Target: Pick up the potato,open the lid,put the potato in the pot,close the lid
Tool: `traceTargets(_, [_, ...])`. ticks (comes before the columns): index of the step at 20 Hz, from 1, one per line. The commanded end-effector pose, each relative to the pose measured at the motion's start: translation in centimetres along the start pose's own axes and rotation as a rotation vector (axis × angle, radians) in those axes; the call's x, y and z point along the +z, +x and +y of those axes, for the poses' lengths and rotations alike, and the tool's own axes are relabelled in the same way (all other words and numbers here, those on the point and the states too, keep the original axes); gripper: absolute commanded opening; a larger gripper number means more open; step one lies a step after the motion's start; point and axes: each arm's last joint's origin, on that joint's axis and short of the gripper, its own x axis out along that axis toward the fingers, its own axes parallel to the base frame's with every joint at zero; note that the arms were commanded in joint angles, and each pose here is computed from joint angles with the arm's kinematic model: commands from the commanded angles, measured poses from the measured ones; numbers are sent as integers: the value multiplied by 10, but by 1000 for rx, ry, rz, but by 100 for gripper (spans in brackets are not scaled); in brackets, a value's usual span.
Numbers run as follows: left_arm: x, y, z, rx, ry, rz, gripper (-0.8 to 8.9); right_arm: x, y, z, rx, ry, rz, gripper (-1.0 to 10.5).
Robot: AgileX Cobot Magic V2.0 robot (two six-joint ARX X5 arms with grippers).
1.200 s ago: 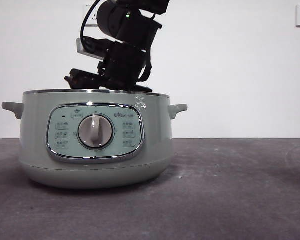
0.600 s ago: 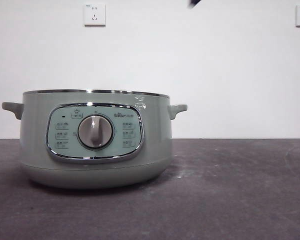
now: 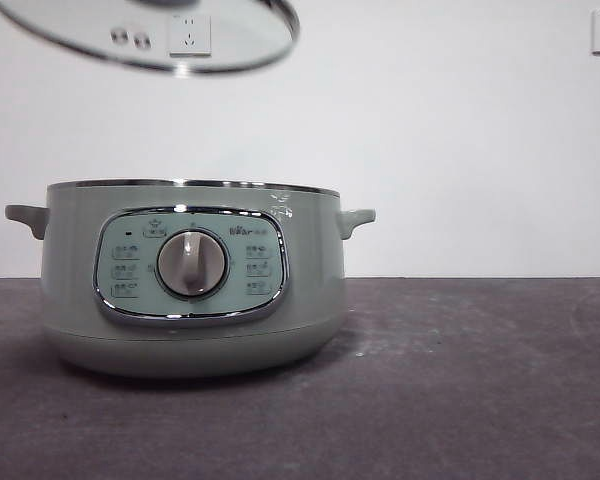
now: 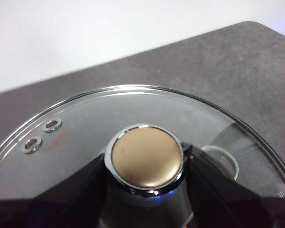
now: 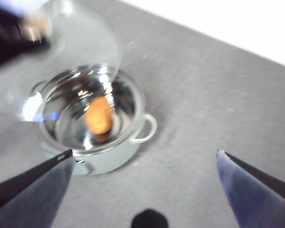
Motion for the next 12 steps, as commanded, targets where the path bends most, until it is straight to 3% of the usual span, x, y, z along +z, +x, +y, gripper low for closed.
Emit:
traceTargets(1, [-7,6,-1,-11,-68,-105,-9,-5,-11,-3,-33,32,-10,499])
traceTargets(6, [-40,28,-1,-21,-127,-164,-9,-13,-22,-6,-70,57,7,499])
traceTargets(12, [-49,41,-5,-34,-131,-173,-9,-14,-24,-7,-82,67,-1,499])
